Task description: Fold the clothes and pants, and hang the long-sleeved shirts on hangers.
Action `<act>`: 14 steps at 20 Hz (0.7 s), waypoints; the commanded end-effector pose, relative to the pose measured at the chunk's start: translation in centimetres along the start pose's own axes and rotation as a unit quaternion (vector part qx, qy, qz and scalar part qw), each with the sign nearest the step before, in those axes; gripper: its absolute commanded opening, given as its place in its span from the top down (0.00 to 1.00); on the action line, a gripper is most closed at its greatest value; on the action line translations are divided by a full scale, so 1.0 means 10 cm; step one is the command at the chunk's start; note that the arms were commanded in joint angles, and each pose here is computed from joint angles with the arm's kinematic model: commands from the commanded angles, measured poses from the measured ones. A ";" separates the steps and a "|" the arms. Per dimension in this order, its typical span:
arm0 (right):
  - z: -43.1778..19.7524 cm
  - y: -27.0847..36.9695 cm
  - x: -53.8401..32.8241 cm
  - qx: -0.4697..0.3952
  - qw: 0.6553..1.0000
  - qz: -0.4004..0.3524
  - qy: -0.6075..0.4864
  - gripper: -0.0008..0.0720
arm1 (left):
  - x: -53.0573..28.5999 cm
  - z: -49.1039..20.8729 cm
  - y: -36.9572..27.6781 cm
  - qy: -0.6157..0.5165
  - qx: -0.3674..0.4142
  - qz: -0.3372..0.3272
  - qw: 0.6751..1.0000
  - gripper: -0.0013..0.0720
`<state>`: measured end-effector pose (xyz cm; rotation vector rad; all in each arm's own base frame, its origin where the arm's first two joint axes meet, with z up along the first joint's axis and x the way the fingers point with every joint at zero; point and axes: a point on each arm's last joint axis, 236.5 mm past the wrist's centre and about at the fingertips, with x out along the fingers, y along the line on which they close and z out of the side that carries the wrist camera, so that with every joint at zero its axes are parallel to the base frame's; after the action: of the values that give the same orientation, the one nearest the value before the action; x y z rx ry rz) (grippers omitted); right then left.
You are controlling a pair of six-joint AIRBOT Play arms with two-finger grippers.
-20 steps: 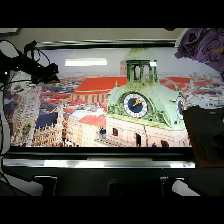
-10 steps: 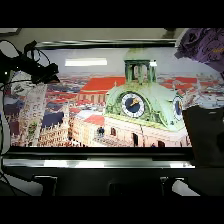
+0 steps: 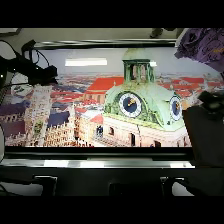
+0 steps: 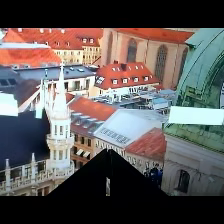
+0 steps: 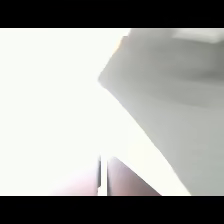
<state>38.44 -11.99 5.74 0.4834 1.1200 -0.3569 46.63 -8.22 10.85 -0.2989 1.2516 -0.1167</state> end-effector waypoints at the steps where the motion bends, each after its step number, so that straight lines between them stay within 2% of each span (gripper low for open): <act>1: -0.43 1.44 -0.08 -0.175 0.977 0.121 0.003 0.94 | -0.01 -0.27 -0.12 -0.032 0.041 0.016 0.999 0.95; 5: -1.30 2.39 -0.23 -0.314 0.932 0.177 0.030 0.94 | 0.02 -0.88 -0.30 -0.051 0.075 -0.005 0.996 0.95; 8: -1.75 2.69 -0.33 -0.376 0.906 0.193 0.041 0.94 | -0.02 -1.21 -0.26 -0.044 0.087 -0.007 0.995 0.95; 14: -1.91 2.77 -0.37 -0.386 0.899 0.200 0.048 0.94 | -0.13 -1.19 -0.19 -0.061 0.092 0.006 0.994 0.95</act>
<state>36.93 20.65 7.58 0.0167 1.1242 0.4555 35.41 -11.82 9.15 -0.1464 1.1257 -0.2031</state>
